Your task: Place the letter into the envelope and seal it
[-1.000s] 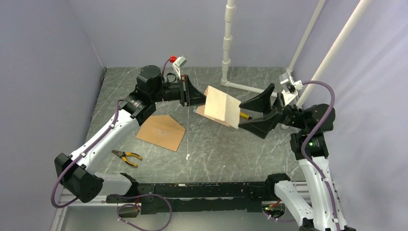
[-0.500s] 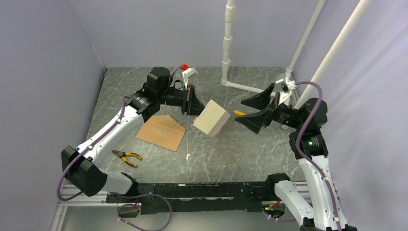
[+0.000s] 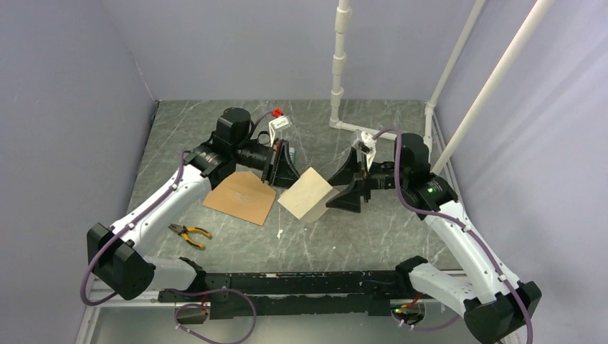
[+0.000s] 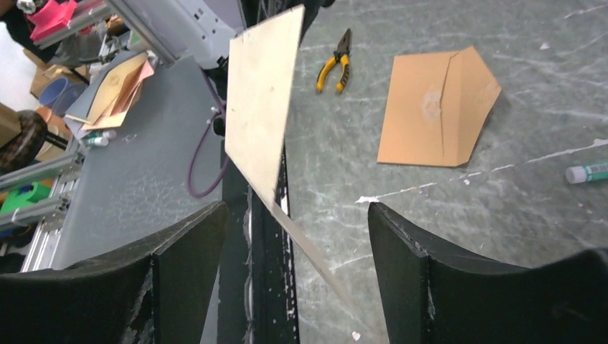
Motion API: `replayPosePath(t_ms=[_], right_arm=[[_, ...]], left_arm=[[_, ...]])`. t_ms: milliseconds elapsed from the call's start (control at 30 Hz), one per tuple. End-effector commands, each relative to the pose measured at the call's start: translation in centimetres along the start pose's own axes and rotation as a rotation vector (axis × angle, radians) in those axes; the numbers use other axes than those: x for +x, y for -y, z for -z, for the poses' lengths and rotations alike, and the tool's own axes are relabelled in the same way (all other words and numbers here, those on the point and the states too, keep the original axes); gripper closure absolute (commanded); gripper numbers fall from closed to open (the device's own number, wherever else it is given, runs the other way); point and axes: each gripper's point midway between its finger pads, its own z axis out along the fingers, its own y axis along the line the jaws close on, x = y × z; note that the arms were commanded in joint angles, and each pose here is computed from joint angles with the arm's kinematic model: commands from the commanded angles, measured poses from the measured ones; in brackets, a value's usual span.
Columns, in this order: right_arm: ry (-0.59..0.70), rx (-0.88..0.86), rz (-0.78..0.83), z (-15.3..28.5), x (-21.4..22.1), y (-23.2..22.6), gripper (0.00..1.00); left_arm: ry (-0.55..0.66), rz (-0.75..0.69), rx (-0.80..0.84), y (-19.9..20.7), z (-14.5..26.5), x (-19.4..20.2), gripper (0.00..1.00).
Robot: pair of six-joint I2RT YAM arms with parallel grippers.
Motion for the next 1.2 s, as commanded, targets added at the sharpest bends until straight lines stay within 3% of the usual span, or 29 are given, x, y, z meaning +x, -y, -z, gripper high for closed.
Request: replayPosePath(t_ms=[0,100,200,300,333,433,500,600,733,833,967,1033,1167], right_arm=[[0.01,-0.09,0.138,0.6,-1.2,-2.2,0.31],[0.001,-0.12,0.147,0.9,-0.9,-3.3,0.48],[0.007,-0.139,0.158,1.2,-1.0,-4.1,0.77],[0.039,-0.15,0.191,1.5,-2.1,-5.0,1.0],[0.051,-0.149,0.199,1.6,-2.4,-5.2,1.0],[0.074,-0.123,0.226,1.8,-3.1,-5.3,1.0],[0.071,-0.084,0.217,1.9,-3.1,-4.8,1.0],[0.063,0.055,0.16,1.7,-3.0,-2.2,1.0],[0.055,0.266,0.022,1.5,-2.6,2.5,1.0],[0.023,0.335,-0.047,1.3,-2.1,4.6,1.0],[0.009,0.323,-0.084,0.8,-1.8,5.0,1.0],[0.025,0.283,-0.078,0.5,-2.1,4.4,1.0],[0.057,0.139,-0.068,-0.2,-2.9,2.1,1.0]], left_arm=[[0.0,-0.082,0.068,2.7,0.7,0.1,0.98],[0.012,-0.063,0.061,2.9,0.7,-0.4,0.98],[0.012,-0.029,0.06,2.9,0.5,-0.8,0.98],[0.027,-0.031,0.042,2.8,0.6,-1.1,0.97],[0.032,-0.038,0.023,2.7,0.6,-1.2,0.91],[0.049,-0.039,-0.112,1.5,1.1,-1.4,0.49],[0.079,-0.022,-0.276,-0.1,2.1,-1.7,0.32],[0.179,0.029,-0.585,-3.8,4.8,-1.8,0.19],[0.365,0.156,-1.156,-9.4,12.9,-0.8,0.12],[0.416,0.173,-1.302,-9.5,15.7,-0.6,0.11],[0.453,0.125,-1.256,-8.4,15.4,-1.7,0.09],[0.419,0.044,-1.107,-7.2,13.1,-2.6,0.11],[0.289,-0.108,-0.615,-2.6,6.2,-2.6,0.18]])
